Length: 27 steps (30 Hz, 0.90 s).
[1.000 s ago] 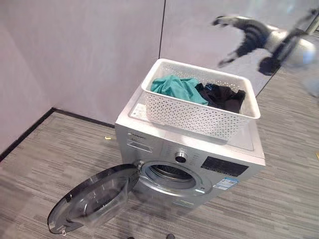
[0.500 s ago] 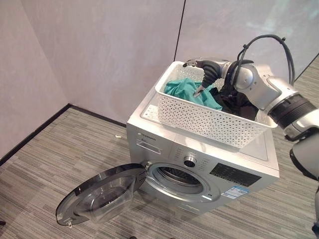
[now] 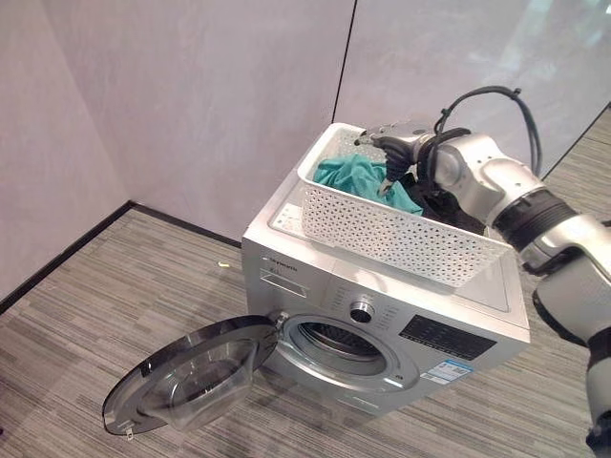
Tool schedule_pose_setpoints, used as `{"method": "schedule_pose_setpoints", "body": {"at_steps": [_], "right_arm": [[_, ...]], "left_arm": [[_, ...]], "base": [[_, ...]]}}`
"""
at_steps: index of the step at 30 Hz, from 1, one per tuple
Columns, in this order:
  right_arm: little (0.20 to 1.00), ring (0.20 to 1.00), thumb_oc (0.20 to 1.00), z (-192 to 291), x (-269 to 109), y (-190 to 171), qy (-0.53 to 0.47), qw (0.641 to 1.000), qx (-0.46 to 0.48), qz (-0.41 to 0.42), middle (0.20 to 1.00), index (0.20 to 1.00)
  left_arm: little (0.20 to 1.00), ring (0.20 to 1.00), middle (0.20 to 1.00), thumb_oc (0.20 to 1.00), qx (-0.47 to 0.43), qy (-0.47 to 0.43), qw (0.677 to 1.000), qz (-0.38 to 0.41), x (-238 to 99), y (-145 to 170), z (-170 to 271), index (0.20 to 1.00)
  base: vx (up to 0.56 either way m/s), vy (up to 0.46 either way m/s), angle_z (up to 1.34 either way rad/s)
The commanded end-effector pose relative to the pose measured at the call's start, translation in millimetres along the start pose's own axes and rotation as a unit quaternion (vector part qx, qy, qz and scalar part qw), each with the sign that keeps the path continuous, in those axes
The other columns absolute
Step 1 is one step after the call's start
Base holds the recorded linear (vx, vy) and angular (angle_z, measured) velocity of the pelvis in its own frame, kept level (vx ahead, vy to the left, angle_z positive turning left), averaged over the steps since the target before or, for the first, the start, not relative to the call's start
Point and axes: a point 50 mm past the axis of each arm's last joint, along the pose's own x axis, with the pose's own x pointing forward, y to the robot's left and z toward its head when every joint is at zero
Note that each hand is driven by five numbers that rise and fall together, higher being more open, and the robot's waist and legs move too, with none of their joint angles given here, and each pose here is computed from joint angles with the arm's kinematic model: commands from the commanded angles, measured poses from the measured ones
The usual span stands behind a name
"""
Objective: Grab the laundry basket,head to the washer,open it,put in the laundry and shut it.
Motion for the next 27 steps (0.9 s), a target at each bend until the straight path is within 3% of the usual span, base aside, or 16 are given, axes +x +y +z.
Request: {"method": "schedule_pose_setpoints", "body": {"at_steps": [1,13,27], "right_arm": [[1.000,1.000,1.000,-32,-5,-26,0.076,0.997,-0.003,-0.021,1.000,1.000],[1.000,1.000,1.000,-54,-6,-9,0.144,0.987,-0.053,0.056,1.000,1.000],[1.000,1.000,1.000,-40,-3,-5,0.103,0.994,-0.012,0.036,1.000,1.000]], "left_arm": [[1.000,1.000,1.000,1.000,0.005,-0.018,1.000,-0.005,2,-3,22,1.000],[1.000,1.000,1.000,1.000,0.001,0.015,1.000,-0.004,1,5,5,1.000],[1.000,1.000,1.000,1.000,-0.067,0.004,0.997,0.029,0,26,16,1.000]], "base": [[0.00,0.000,0.00],[0.01,-0.001,0.02],[-0.01,-0.006,0.03]]}}
